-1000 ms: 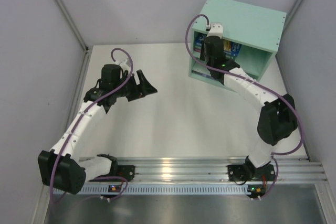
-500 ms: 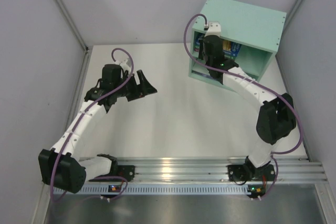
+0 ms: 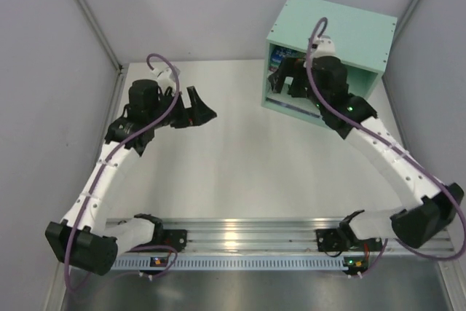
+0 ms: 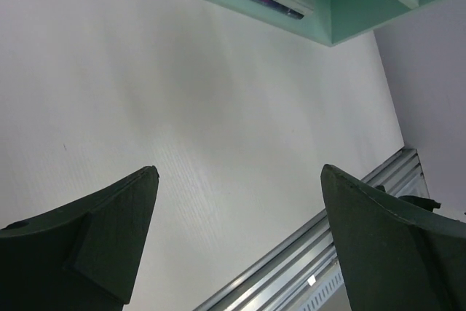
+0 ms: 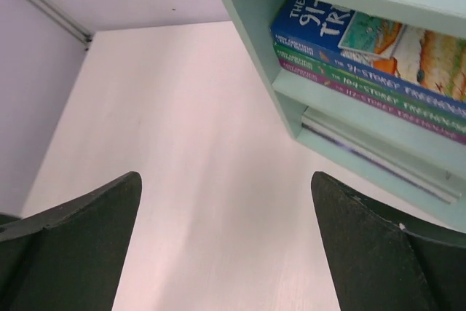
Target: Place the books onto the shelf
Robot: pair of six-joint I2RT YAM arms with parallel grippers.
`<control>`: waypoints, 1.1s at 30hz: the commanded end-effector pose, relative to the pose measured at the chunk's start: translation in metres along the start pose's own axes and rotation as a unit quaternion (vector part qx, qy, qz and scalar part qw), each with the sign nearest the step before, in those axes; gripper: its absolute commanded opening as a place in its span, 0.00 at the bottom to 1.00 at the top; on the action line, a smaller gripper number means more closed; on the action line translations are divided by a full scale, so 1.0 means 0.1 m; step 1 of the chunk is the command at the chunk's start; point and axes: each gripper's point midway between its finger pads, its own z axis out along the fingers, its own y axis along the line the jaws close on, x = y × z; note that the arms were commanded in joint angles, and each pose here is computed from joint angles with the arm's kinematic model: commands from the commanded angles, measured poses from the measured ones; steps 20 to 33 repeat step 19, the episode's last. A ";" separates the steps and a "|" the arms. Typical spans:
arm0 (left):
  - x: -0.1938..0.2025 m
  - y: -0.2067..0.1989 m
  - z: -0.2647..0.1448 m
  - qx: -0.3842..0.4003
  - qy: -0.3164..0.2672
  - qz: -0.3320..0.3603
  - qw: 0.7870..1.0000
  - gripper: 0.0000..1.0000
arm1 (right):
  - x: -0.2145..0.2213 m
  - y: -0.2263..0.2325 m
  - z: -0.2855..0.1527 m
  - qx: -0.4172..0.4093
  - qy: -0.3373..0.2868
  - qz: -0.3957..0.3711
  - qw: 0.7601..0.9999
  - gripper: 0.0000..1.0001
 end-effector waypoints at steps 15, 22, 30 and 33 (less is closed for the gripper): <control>0.15 -0.49 -0.60 0.105 -0.043 0.085 0.990 0.99 | 0.49 -0.36 -1.69 -0.036 -0.004 0.093 0.995 1.00; 0.18 -0.49 -0.64 0.105 -0.048 0.077 0.990 0.99 | 0.47 -0.34 -1.75 -0.045 -0.008 0.088 0.995 1.00; 0.18 -0.49 -0.64 0.105 -0.048 0.077 0.990 0.99 | 0.47 -0.34 -1.75 -0.045 -0.008 0.088 0.995 1.00; 0.18 -0.49 -0.64 0.105 -0.048 0.077 0.990 0.99 | 0.47 -0.34 -1.75 -0.045 -0.008 0.088 0.995 1.00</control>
